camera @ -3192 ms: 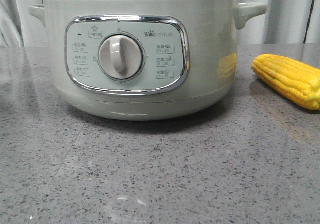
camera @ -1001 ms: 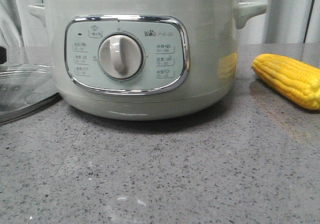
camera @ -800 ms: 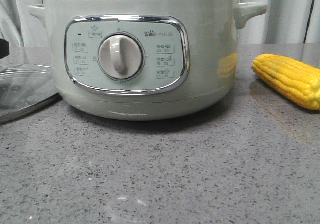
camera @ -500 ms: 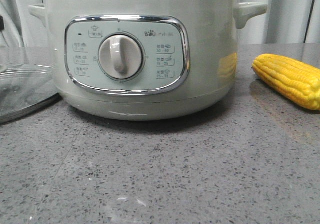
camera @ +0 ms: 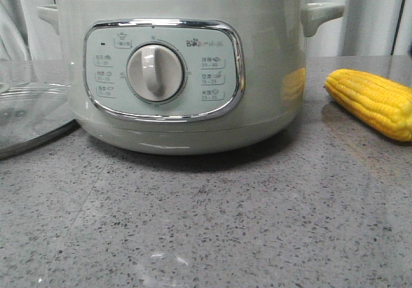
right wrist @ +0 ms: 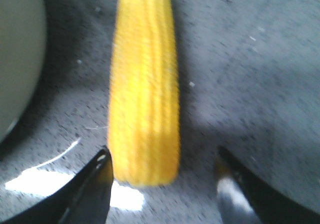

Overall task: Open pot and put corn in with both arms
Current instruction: 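Lower the open right gripper over the corn cob, then grasp the corn cob with the right gripper and lift it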

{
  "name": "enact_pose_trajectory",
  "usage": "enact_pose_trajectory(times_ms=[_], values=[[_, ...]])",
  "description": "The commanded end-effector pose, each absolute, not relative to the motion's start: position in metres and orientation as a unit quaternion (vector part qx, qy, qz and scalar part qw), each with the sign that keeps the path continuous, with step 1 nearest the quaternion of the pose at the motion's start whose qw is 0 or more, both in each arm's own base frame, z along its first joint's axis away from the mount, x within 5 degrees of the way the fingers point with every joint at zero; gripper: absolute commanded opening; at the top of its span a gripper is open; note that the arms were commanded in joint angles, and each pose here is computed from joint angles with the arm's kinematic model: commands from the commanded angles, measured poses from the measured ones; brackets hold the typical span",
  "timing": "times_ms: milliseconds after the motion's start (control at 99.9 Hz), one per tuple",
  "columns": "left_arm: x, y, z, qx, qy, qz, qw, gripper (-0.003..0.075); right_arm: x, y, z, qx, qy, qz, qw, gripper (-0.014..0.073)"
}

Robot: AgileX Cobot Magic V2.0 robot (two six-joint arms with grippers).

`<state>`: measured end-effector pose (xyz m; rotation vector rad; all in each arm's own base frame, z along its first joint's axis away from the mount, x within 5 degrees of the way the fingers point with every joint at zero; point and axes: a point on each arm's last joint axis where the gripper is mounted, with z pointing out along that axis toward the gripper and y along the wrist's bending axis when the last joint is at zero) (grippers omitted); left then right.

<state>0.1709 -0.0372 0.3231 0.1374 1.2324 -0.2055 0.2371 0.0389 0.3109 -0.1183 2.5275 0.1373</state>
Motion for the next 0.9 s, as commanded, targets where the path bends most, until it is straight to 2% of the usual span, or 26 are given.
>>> enact_pose_trajectory(times_ms=[0,150,400,450,490,560,570,590,600,620,750,890], values=[[0.157,-0.034,0.346,0.059,0.519,-0.102,0.847,0.048,0.255,0.046,0.325,-0.056,0.942,0.057,0.326,0.0384],[0.141,-0.031,0.354,0.058,0.507,-0.101,0.854,0.048,0.277,0.052,0.314,-0.057,0.955,0.06,0.284,0.0384],[0.119,-0.028,0.367,0.068,0.466,-0.097,0.877,0.048,0.291,0.055,0.284,-0.059,0.976,0.052,0.201,0.0379],[0.116,-0.028,0.369,0.068,0.46,-0.097,0.88,0.048,0.293,0.055,0.279,-0.059,0.978,0.051,0.193,0.0339],[0.115,-0.028,0.369,0.068,0.457,-0.098,0.881,0.048,0.294,0.056,0.277,-0.058,0.979,0.05,0.188,0.0268],[0.111,-0.027,0.371,0.067,0.451,-0.098,0.885,0.048,0.295,0.056,0.275,-0.058,0.98,0.05,0.186,0.0092],[0.111,-0.027,0.371,0.067,0.45,-0.098,0.885,0.048,0.295,0.056,0.276,-0.059,0.979,0.049,0.187,0.0035],[0.11,-0.027,0.372,0.067,0.449,-0.098,0.886,0.048,0.295,0.056,0.276,-0.059,0.979,0.049,0.187,0.0016],[0.11,-0.027,0.372,0.067,0.448,-0.098,0.886,0.048,0.295,0.056,0.276,-0.059,0.979,0.049,0.187,-0.0038],[0.109,-0.026,0.372,0.067,0.448,-0.098,0.886,0.048,0.295,0.056,0.276,-0.059,0.979,0.049,0.187,-0.0072],[0.108,-0.026,0.372,0.067,0.445,-0.098,0.887,0.048,0.292,0.053,0.282,-0.064,0.978,0.038,0.193,-0.0066],[0.108,-0.026,0.372,0.067,0.445,-0.098,0.887,0.048,0.28,0.042,0.306,-0.058,0.975,0.025,0.211,-0.0066]])
